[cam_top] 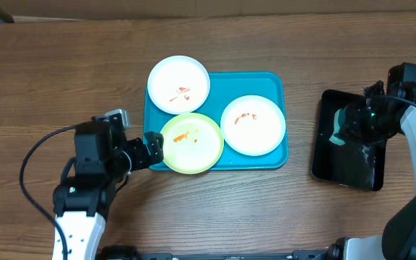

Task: Clean dirty plates on tray and stack at the side
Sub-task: 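Reach the left gripper to the yellow plate rim and grasp it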

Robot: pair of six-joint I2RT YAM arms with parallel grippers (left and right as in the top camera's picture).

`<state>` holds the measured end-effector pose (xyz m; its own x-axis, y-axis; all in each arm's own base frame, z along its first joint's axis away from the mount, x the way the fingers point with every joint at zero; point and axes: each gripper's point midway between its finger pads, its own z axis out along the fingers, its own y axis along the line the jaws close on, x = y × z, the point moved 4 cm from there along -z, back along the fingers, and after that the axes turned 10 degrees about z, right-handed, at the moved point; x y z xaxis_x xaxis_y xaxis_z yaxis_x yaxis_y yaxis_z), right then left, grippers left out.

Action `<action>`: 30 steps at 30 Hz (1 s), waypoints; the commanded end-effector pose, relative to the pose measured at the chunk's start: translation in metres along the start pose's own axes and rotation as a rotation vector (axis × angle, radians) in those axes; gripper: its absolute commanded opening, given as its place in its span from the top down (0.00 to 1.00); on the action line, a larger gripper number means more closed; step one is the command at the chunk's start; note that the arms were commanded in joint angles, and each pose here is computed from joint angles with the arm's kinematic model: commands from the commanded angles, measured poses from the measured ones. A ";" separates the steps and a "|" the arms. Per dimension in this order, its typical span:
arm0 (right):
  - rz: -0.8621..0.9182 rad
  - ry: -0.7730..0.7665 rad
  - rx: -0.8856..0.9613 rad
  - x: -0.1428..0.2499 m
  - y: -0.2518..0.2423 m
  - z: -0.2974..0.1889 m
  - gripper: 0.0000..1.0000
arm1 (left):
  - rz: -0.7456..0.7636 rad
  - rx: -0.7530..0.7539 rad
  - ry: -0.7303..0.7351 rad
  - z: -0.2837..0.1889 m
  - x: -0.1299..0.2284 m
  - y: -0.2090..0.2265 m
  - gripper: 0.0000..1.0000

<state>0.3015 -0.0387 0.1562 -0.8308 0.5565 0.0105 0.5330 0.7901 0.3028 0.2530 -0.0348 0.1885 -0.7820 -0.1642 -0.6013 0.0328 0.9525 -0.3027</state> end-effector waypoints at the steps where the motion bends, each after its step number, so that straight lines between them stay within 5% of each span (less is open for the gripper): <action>1: -0.013 -0.028 -0.016 -0.003 0.004 -0.009 0.96 | -0.030 0.059 0.040 0.007 -0.003 -0.006 0.03; 4: -0.013 -0.028 -0.016 -0.003 0.004 -0.009 0.96 | -0.051 0.101 0.106 0.020 0.004 -0.009 0.13; 14: -0.013 -0.027 -0.016 -0.003 0.004 -0.009 0.96 | -0.154 0.224 0.309 0.056 0.028 -0.015 0.17; 30: -0.013 -0.027 -0.015 -0.002 0.004 -0.009 0.96 | -0.175 0.021 0.419 0.065 0.051 0.014 0.22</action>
<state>0.3007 -0.0384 0.1562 -0.8308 0.5564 0.0150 0.5343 0.7896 0.3017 0.2476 -0.0560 0.1045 -0.9685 -0.1771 -0.1748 -0.0830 0.8922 -0.4440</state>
